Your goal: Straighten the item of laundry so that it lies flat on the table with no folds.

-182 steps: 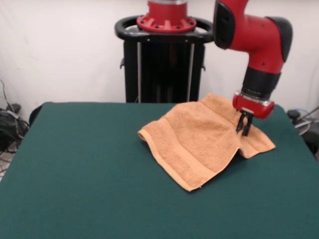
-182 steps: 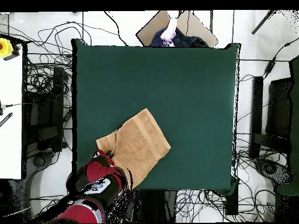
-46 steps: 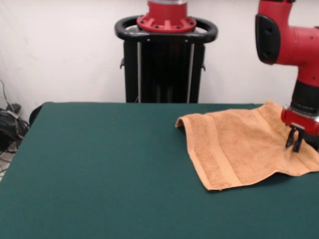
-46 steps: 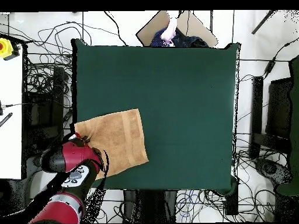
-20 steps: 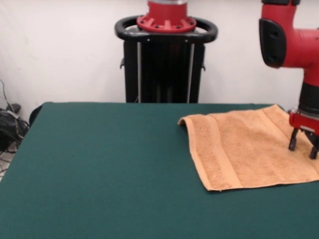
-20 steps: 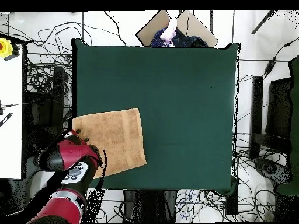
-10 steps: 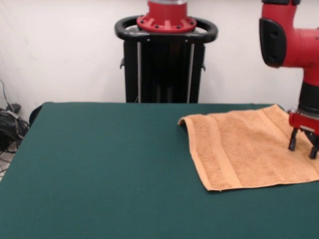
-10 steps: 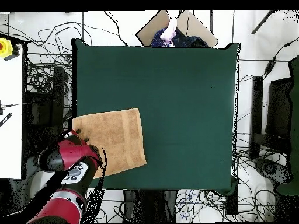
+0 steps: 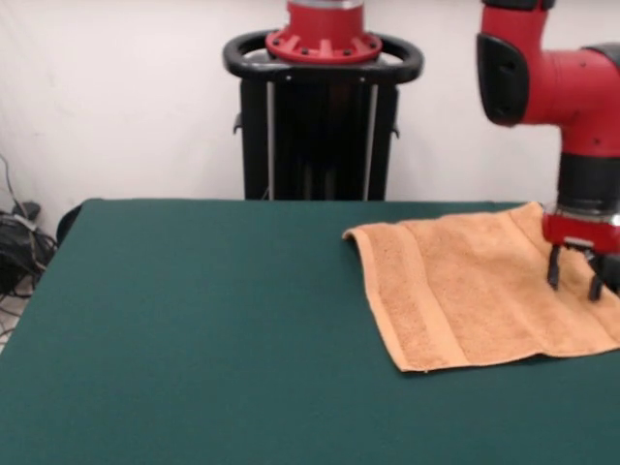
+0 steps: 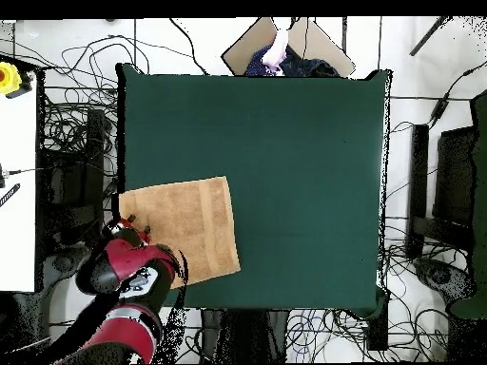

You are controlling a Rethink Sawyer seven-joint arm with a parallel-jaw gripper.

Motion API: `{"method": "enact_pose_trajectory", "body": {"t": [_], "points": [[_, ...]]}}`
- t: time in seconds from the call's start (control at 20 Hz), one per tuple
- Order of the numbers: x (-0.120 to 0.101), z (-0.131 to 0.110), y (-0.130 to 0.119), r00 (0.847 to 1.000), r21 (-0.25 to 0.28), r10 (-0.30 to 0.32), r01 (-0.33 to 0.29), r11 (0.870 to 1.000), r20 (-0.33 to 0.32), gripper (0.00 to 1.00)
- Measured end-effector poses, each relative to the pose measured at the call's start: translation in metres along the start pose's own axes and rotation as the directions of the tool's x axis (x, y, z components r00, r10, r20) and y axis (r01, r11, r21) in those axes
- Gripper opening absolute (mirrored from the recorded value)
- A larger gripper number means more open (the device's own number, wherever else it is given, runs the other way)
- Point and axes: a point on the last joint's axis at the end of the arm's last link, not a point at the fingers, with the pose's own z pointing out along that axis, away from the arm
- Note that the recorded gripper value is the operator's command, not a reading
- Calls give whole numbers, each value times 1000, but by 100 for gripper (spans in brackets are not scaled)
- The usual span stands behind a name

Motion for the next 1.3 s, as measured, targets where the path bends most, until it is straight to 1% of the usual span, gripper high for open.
{"method": "enact_pose_trajectory", "body": {"t": [0.15, 0.2, 0.25, 0.45, 0.5, 0.7, 0.75, 1.05, 1.3], "points": [[-7, -3, -18, 1000, -1, 5, -5, 1000, -1, 100], [-15, -6, -34, 1000, 8, 17, -17, 1000, -5, 100], [-19, -8, -46, 1000, 19, 27, -26, 999, -9, 100], [-32, -17, -82, 998, 58, 66, -65, 996, -20, 100], [-35, -22, -95, 996, 69, 81, -79, 994, -22, 100], [-33, -28, -114, 995, 81, 94, -92, 992, -25, 100], [-29, -30, -122, 995, 80, 95, -92, 992, -24, 100], [-18, -36, -132, 996, 64, 92, -91, 994, -13, 100], [0, -37, -127, 995, 21, 99, -98, 995, -33, 100]]}}
